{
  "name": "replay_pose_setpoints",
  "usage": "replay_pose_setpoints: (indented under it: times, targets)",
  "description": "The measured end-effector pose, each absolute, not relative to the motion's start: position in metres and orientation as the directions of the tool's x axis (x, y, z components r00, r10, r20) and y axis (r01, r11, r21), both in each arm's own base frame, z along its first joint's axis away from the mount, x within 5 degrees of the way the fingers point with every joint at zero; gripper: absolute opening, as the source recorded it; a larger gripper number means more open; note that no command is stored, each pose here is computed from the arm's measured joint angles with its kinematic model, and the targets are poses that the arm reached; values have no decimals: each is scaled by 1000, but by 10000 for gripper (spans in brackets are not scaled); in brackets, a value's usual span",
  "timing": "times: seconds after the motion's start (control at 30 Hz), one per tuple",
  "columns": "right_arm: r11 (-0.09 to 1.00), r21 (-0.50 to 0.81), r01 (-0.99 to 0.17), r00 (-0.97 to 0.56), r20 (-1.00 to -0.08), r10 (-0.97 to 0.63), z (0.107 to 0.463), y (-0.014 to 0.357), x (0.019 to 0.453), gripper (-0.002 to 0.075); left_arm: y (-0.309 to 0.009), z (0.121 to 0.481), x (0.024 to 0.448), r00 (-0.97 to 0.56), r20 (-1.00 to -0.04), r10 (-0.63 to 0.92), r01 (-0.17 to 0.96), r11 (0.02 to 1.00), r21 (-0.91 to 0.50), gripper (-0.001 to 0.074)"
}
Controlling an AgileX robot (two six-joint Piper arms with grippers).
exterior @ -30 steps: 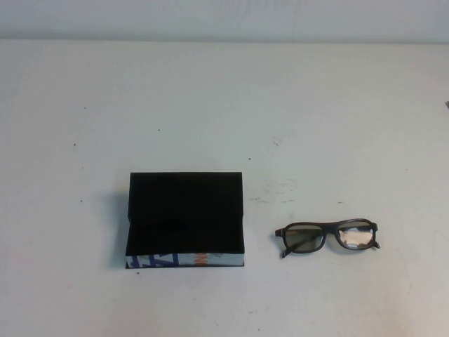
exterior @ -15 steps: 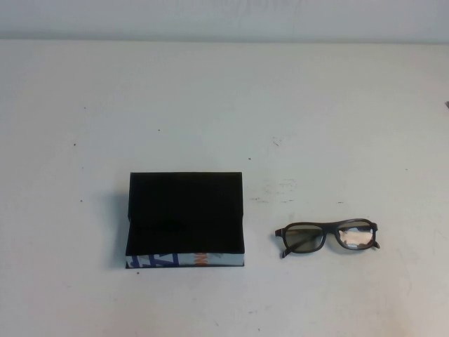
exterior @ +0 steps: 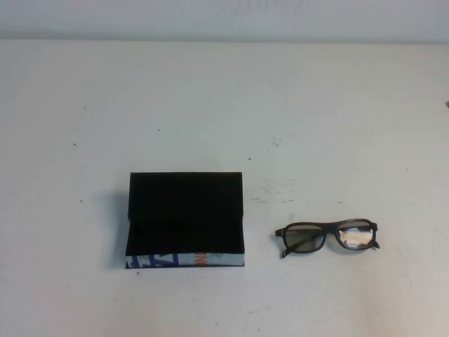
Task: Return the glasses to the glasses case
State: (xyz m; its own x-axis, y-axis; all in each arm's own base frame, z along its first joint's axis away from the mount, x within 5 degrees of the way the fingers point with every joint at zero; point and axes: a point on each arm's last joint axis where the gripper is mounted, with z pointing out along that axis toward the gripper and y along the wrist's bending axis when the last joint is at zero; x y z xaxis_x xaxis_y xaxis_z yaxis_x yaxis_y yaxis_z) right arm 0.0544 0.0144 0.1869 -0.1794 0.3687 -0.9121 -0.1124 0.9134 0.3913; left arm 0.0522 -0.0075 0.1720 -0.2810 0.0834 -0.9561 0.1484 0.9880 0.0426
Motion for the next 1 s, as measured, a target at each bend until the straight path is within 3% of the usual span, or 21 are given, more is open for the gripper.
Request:
replay_pose_setpoints:
  times: [0.17,0.33,0.47,0.6,0.77,1.0]
  targets:
    - [769,630,-109,-124,-776,619,196,13,55,-14,-8,172,52,-281,-956,83,148,988,43,0]
    - [668,736,-110,-118,-676,727,198,13,55,-14,-8,172,52,-281,-956,83,148,988,43,0]
    - [627,764,-152,-219,-644,733,205,23,53,-14,-8,172,52,-281,-956,83,148,988,43,0]
    - [639,750,-172,-371,-650,663,234,35,57,-14,-8,172,52,-281,-956,83,148,988,43,0]
    - [739,653,-164,-612,-655,443,263,46,76,-14,-8,172,52,-281,-956,83,148,988,43,0]
    - [866,466,-184,-815,-564,130,289,47,125,-14,-8,172,52,-281,-956,83,148,988,43,0]
